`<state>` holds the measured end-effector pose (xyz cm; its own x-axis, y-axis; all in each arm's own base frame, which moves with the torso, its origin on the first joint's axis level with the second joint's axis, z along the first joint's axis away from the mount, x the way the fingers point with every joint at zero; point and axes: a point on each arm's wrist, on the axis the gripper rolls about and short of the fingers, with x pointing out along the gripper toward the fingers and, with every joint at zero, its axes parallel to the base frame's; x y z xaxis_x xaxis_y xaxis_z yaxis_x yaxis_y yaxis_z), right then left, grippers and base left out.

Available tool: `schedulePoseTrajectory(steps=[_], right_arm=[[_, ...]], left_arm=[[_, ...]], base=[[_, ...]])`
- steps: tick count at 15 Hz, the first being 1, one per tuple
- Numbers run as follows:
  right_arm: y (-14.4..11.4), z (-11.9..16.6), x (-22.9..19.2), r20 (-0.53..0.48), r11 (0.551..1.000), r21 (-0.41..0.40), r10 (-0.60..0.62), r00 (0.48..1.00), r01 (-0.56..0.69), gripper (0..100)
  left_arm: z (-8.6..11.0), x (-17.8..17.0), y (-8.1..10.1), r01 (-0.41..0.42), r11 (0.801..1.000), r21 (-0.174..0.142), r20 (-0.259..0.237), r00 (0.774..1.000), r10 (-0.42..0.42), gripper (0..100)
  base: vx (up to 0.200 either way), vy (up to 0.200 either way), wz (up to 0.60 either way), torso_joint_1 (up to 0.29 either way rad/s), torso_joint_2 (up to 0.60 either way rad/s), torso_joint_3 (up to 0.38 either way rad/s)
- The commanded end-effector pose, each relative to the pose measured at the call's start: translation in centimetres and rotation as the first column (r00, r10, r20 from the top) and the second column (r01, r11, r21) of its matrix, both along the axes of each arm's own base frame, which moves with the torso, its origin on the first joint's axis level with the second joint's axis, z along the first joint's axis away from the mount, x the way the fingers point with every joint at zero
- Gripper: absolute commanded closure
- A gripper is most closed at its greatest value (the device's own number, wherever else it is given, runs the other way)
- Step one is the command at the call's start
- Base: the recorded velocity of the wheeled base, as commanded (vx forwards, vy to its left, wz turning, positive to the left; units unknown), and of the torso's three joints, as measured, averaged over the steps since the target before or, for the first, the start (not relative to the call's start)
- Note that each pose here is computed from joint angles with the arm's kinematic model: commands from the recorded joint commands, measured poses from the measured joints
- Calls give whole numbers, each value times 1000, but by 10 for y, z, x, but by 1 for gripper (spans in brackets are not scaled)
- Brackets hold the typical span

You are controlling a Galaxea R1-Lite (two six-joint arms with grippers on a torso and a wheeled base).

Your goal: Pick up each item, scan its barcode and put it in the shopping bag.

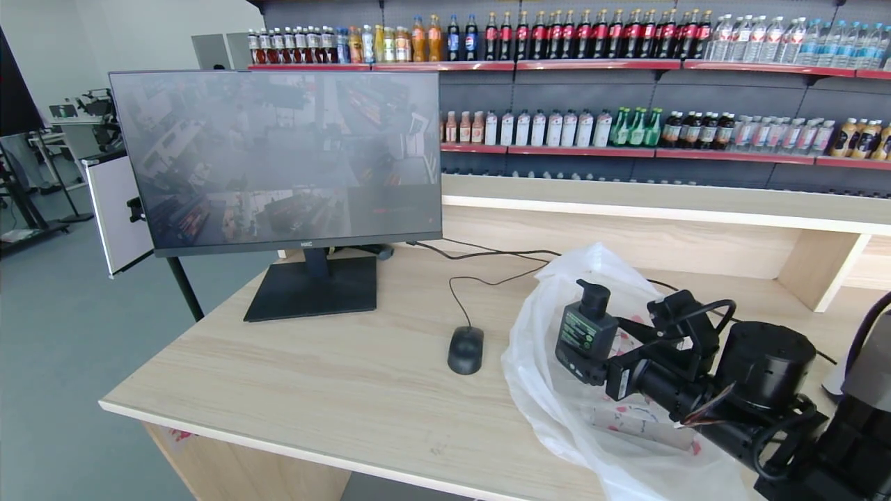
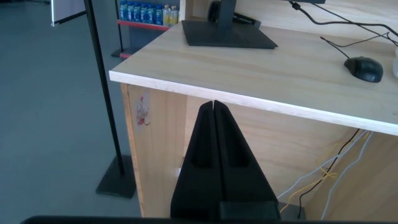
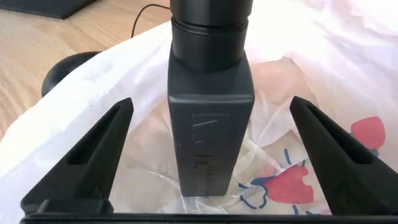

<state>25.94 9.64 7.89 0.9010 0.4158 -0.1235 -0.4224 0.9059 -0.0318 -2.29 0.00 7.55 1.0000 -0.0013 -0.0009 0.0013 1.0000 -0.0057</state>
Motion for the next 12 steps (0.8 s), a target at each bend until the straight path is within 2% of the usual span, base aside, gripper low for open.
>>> schedulePoseTrajectory(steps=[1,5,8,12], right_arm=[[-7,18,-19,44,1000,14,1,999,-1,0],[-9,24,-26,59,1000,21,0,998,-2,0],[-6,33,-23,92,998,56,3,996,-8,0],[-8,32,-26,78,998,67,2,997,-7,0]], left_arm=[[0,0,0,0,1000,0,-1,1000,0,100],[0,0,0,0,1000,6,-1,1000,0,100],[0,0,0,2,1000,9,1,1000,-2,100],[0,0,0,2,1000,6,1,1000,-2,100]], base=[[0,0,0,0,0,0],[0,0,0,0,0,0],[0,0,0,0,0,0],[-200,0,0,7,5,4]])
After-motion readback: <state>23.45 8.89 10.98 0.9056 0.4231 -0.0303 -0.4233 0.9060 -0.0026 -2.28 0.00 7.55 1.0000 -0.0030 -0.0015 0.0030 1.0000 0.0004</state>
